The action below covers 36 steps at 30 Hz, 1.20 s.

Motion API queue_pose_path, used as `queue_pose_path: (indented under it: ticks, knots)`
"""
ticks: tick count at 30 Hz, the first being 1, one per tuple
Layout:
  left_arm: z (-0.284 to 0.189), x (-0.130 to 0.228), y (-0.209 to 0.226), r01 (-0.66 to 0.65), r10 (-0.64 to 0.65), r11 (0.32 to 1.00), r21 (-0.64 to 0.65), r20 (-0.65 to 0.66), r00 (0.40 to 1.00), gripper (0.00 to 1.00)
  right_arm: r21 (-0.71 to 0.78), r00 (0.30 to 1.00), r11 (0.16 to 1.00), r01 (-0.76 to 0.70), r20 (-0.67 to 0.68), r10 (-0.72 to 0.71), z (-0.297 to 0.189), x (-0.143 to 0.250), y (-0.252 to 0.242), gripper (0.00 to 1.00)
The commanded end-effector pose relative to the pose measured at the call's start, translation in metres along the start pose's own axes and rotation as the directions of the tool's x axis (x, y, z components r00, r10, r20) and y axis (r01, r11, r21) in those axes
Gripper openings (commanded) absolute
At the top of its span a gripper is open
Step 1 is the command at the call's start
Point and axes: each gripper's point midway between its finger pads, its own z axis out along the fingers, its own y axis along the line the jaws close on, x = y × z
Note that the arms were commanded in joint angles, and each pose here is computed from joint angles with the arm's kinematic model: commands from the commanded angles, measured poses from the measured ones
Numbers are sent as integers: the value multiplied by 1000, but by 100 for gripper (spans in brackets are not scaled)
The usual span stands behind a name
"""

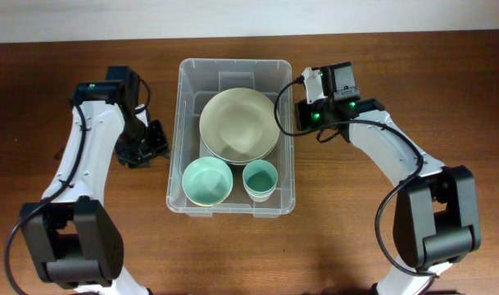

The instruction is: Pack container

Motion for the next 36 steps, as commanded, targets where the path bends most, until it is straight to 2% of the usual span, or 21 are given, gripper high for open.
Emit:
queue_pose_path:
  ticks: [1,6,13,18,20,23,24,25,26,27,28,29,30,32,35,36]
  knots:
    - [7,7,-12,-52,52,999,7,-27,998,46,-67,999,997,44,-3,-44,2,1,13,4]
    - [7,10,-17,-65,65,998,12,-32,997,46,-266,991,955,132,14,-133,-4,5,47,4]
    - [7,11,-16,-64,64,998,11,-34,997,46,-248,991,959,134,15,-134,-3,4,44,4]
    - [4,1,-4,-67,68,995,-72,11,998,47,15,997,997,77,-30,-77,-2,7,-3,4]
    - [-9,-11,4,-63,73,990,-128,77,994,47,168,999,985,29,-18,-26,-17,1,-32,4]
    - [-37,-29,8,-45,73,988,-150,186,980,47,276,999,961,-3,32,-6,-50,-19,-54,9]
    - [-52,-39,8,-36,73,988,-154,248,966,47,316,998,948,-22,67,1,-68,-29,-61,14]
    - [-68,-48,8,-26,74,988,-155,313,947,48,337,996,941,-30,91,-1,-81,-36,-64,24]
    - [-86,-58,7,-15,76,987,-158,388,919,52,345,993,938,-36,114,-4,-93,-42,-65,47]
    - [-95,-62,7,-7,77,987,-162,427,901,54,347,991,937,-42,136,-6,-101,-47,-65,64]
    - [-110,-71,9,11,77,985,-172,493,867,59,352,982,935,-50,187,-17,-114,-59,-65,99]
    - [-124,-78,10,30,74,984,-176,554,829,73,354,975,934,-55,219,-26,-122,-66,-65,99]
    - [-142,-90,13,62,68,981,-182,629,774,100,365,968,929,-58,249,-37,-130,-73,-67,99]
    - [-156,-103,10,79,55,984,-162,692,720,100,377,956,925,-44,283,-70,-142,-82,-68,99]
    - [-156,-105,1,48,52,991,-124,694,718,100,403,954,914,-37,288,-88,-156,-83,-76,99]
    - [-154,-104,-6,-31,112,991,-130,679,725,100,406,955,913,-49,288,-77,-162,-81,-78,99]
